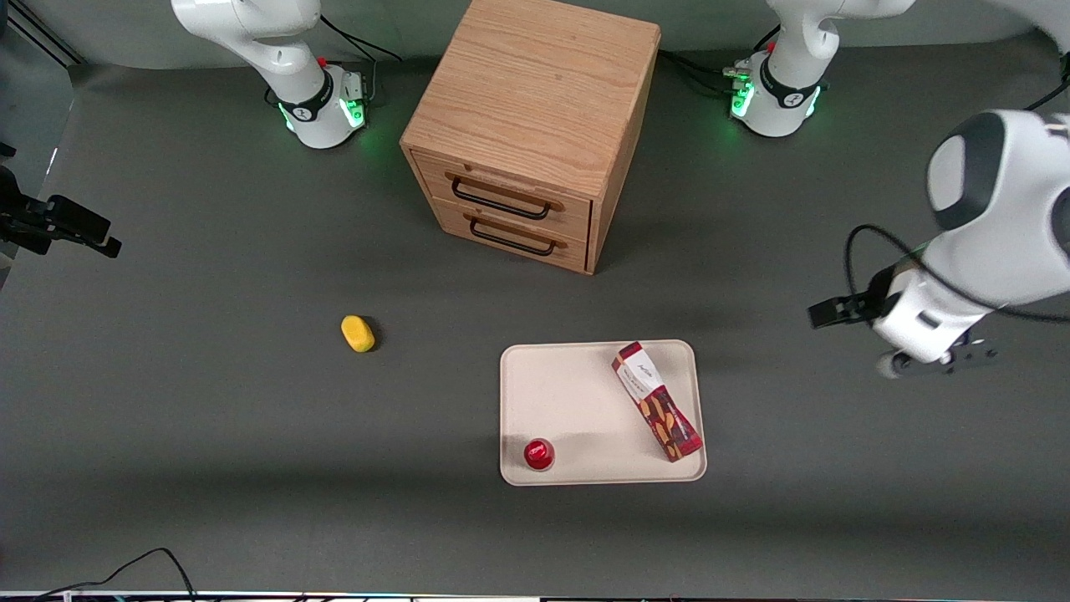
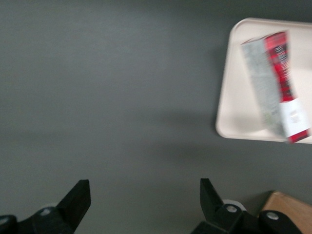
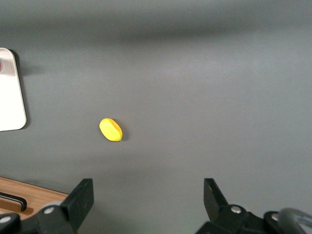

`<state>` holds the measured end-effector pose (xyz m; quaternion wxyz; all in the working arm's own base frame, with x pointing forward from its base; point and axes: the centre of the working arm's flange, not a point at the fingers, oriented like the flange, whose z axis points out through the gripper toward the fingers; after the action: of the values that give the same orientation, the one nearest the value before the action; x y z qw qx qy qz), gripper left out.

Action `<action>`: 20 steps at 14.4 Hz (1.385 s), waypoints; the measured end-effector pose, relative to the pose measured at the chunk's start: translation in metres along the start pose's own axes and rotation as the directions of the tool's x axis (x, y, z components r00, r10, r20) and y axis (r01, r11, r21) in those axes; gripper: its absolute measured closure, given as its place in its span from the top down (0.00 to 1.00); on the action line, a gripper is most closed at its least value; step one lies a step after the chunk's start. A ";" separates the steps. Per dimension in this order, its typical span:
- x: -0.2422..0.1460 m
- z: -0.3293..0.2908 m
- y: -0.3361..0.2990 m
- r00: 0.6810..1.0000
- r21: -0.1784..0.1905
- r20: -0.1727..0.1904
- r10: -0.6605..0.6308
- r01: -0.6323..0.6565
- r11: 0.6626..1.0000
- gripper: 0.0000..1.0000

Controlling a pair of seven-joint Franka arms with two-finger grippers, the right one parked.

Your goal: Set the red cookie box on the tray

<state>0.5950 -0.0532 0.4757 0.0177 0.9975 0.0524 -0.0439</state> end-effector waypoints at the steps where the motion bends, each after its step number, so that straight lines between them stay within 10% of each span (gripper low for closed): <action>1: -0.017 0.002 -0.018 1.000 0.007 0.007 0.011 -0.011 1.000 1.00; 5: -0.067 -0.036 -0.046 0.999 0.109 0.012 0.047 -0.048 0.993 1.00; 13: -0.089 -0.130 -0.051 0.999 0.089 0.005 0.036 -0.037 0.995 1.00; 20: -0.067 -0.111 -0.039 0.997 0.091 0.069 0.043 -0.049 0.995 1.00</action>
<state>0.5340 -0.0169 0.5906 -0.0256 0.9962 0.0265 -0.0793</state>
